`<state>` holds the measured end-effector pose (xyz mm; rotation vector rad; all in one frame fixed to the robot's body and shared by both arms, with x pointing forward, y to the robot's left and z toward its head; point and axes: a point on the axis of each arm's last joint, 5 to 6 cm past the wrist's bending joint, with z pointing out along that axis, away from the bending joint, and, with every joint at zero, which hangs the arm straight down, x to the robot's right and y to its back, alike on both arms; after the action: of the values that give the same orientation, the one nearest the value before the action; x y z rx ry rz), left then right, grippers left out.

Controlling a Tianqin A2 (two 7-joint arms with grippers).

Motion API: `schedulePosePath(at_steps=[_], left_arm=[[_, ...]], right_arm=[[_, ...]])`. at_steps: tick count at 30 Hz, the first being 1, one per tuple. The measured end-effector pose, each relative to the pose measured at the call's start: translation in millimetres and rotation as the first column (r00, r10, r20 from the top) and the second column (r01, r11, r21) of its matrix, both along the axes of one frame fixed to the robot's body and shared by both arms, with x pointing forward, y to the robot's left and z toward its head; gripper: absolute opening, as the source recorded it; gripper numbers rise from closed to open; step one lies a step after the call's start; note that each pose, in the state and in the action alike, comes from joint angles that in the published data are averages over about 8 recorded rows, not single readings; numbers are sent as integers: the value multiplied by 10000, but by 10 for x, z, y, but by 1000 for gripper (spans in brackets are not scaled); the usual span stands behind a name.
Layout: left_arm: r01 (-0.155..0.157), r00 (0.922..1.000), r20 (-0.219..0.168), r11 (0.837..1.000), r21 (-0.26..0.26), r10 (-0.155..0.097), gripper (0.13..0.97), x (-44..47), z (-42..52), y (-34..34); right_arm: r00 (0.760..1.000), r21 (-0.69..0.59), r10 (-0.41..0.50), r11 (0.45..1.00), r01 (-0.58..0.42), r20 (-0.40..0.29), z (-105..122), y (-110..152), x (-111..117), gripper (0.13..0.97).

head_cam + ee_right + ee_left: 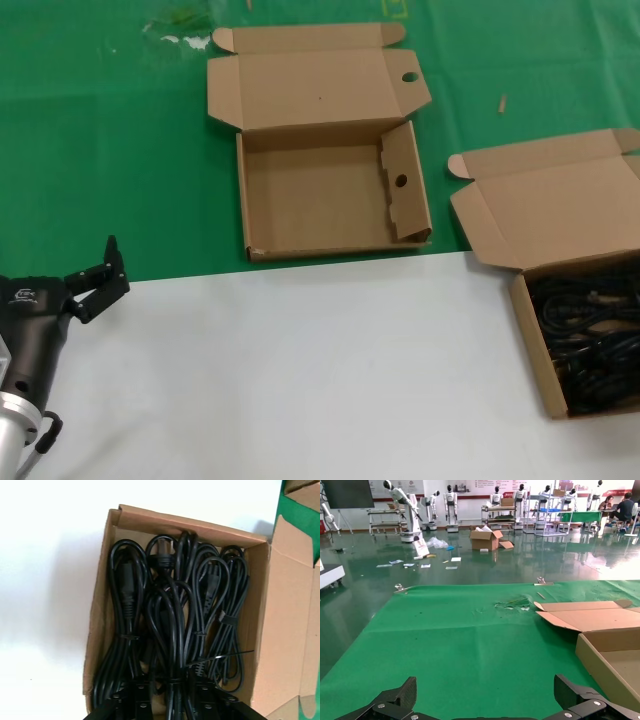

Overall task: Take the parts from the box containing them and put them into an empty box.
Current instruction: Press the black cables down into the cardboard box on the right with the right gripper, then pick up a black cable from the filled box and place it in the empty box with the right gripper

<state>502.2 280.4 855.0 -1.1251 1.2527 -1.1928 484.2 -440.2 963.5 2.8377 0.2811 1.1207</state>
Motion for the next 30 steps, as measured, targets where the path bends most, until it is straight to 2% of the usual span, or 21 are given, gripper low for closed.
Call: schedulePosePath(at_steps=[1,5,11,13,19,24,30], left_arm=[[0,10000,0,10000,0,0,966,0,0,0],[0,10000,0,10000,0,0,966,0,0,0],[0,10000,0,10000,0,0,966,0,0,0],[0,10000,0,10000,0,0,966,0,0,0],[0,10000,0,10000,0,0,966,0,0,0],[0,10000,0,10000,0,0,966,0,0,0],[0,10000,0,10000,0,0,966,0,0,0]], right_arm=[[10000,-2,5,10000,-5,18,3,2,6,318],[9999,-26,31,10000,-31,140,39,16,24,318],[9981,-4,158,9999,-158,601,224,116,35,233],[9960,52,259,9996,-264,860,324,190,42,205],[9794,522,876,9938,-986,1817,551,567,123,200],[9490,1024,1713,9735,-2043,2648,525,982,388,197],[8933,1149,2745,9358,-3333,3558,388,1537,965,197]])
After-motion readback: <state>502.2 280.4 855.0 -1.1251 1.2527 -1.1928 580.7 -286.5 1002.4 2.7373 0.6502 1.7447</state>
